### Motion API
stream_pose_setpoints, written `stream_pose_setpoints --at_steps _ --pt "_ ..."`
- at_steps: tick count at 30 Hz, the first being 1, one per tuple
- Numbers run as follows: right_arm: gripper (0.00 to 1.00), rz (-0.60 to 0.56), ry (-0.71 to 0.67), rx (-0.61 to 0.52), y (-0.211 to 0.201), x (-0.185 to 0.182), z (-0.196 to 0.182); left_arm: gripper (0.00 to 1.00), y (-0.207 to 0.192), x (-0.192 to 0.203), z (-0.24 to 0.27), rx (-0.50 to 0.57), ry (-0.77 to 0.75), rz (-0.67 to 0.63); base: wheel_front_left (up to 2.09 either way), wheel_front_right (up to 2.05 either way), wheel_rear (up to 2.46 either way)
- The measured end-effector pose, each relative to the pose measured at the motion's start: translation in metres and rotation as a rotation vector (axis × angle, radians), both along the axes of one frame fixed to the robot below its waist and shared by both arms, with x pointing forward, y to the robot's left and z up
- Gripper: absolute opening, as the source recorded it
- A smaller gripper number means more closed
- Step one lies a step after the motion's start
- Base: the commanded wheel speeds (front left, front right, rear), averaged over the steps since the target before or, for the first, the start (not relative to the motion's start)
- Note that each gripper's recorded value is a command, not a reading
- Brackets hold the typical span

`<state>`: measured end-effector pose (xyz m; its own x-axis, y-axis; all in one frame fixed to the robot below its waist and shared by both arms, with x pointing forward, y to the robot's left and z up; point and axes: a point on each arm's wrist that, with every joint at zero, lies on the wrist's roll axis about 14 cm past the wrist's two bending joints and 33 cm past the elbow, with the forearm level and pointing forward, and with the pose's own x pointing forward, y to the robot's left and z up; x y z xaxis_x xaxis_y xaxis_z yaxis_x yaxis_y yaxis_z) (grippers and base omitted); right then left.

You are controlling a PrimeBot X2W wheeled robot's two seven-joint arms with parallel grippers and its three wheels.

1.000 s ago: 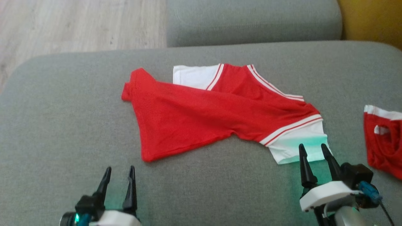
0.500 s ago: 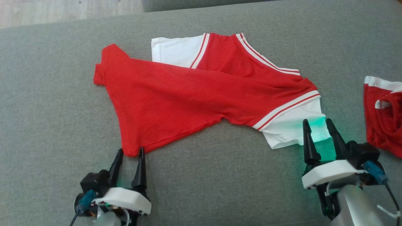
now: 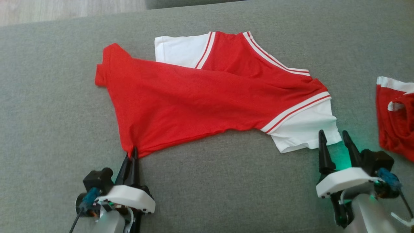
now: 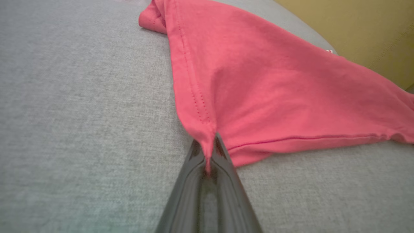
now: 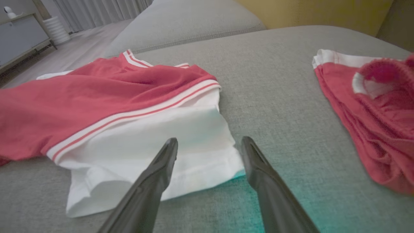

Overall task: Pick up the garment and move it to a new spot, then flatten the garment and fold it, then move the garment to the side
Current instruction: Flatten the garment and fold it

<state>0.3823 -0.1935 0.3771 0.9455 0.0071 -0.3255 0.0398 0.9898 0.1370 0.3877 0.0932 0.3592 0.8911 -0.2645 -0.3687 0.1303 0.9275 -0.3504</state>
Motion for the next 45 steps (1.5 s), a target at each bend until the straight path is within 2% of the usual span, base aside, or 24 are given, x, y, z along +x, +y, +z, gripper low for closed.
stream_pose_setpoints --at_steps 8,9,10,16,20,24,29,32,33,37,41,45 --pt "0.98 0.002 0.082 -0.016 -0.001 0.002 -0.022 0.00 0.005 -0.003 0.002 0.006 -0.005 0.009 0.00 0.00 0.00" --pt "0.25 0.004 0.089 -0.015 0.000 0.001 -0.024 0.00 0.005 -0.004 0.002 0.009 -0.007 0.009 0.00 0.00 0.00" --pt "0.00 0.006 0.096 -0.013 0.001 0.001 -0.026 0.00 0.006 -0.004 0.003 0.013 -0.008 0.008 0.00 0.00 0.00" --pt "0.00 -0.002 0.086 0.017 0.003 0.001 -0.021 0.00 0.008 -0.011 0.008 0.023 -0.024 0.009 0.00 0.00 0.00" --pt "0.00 -0.032 -0.002 0.077 0.003 0.002 0.005 0.00 0.011 -0.010 0.030 0.031 -0.098 0.016 0.00 0.00 0.00" --pt "0.00 -0.040 -0.224 0.156 0.007 0.021 0.072 0.00 0.020 0.007 0.081 0.041 -0.267 0.037 0.00 0.00 0.00" --pt "0.00 -0.042 -0.532 0.230 -0.001 0.039 0.177 0.00 0.038 0.032 0.170 0.130 -0.542 0.012 0.00 0.00 0.00" --pt "0.00 -0.012 -0.734 0.224 -0.010 0.046 0.254 0.00 0.050 0.046 0.245 0.185 -0.744 0.004 0.00 0.00 0.00" --pt "0.00 -0.012 -0.734 0.224 -0.010 0.046 0.254 0.00 0.050 0.046 0.245 0.185 -0.744 0.004 0.00 0.00 0.00" --pt "0.00 0.058 -0.964 0.198 -0.012 0.040 0.353 0.00 0.051 0.045 0.339 0.243 -0.941 -0.031 0.00 0.00 0.00" --pt "0.00 0.118 -1.062 0.159 -0.007 0.034 0.411 0.00 0.054 0.039 0.390 0.287 -1.003 -0.054 0.00 0.00 0.00" --pt "0.00 0.147 -1.046 0.122 0.000 0.047 0.429 0.00 0.059 0.048 0.394 0.329 -0.958 -0.060 0.00 0.00 0.00"
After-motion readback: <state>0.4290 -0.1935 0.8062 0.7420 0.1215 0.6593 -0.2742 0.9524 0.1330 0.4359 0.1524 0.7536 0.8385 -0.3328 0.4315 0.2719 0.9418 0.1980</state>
